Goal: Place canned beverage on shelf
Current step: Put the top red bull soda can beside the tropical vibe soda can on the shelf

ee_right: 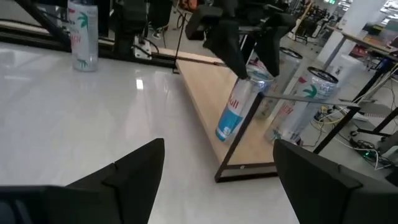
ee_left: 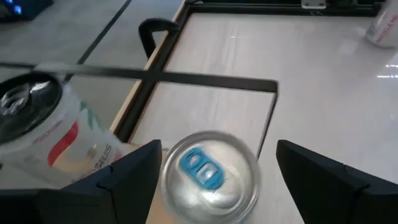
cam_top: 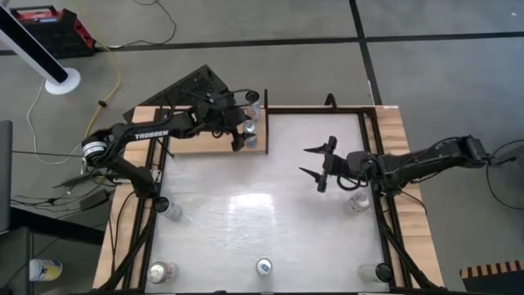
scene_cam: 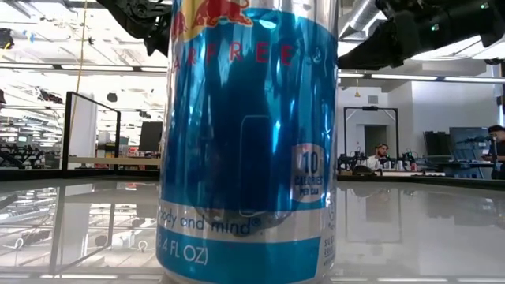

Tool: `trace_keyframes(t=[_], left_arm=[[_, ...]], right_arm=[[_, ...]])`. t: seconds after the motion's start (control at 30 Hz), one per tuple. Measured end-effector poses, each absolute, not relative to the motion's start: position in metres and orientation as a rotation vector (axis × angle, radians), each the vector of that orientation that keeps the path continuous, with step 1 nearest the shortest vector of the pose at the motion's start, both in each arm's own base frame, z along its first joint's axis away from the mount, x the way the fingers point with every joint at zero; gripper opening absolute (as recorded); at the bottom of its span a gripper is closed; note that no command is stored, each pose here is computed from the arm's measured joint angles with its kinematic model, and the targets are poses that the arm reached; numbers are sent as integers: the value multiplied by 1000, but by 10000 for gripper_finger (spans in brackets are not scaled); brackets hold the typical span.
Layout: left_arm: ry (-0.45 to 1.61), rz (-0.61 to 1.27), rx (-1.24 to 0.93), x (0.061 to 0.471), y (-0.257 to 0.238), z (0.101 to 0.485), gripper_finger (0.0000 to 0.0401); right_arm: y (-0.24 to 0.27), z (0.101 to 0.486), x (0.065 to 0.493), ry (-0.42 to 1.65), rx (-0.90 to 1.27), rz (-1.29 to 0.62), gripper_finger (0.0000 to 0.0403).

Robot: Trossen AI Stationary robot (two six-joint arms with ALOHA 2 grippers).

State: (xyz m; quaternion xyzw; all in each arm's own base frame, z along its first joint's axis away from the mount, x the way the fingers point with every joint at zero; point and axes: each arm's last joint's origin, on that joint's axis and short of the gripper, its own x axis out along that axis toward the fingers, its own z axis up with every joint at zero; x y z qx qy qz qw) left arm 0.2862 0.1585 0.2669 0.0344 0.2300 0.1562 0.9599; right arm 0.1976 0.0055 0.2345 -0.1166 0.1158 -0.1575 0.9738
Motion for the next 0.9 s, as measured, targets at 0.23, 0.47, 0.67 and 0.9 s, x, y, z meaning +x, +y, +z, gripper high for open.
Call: trace_keyframes(t=[0.23, 0.47, 0.67, 0.9], left_arm=[[465, 344, 75, 286, 159, 267, 304], [460, 351, 27, 286, 159, 267, 304], [487, 363, 10, 284, 158, 259, 304], [494, 354, 8, 284, 155, 256, 304]], right_arm=[[6, 229, 197, 288, -248, -304, 326], [6, 227, 198, 297, -251, -302, 326], [6, 227, 198, 295, -239, -303, 326], [5, 227, 199, 293, -223, -311, 326]])
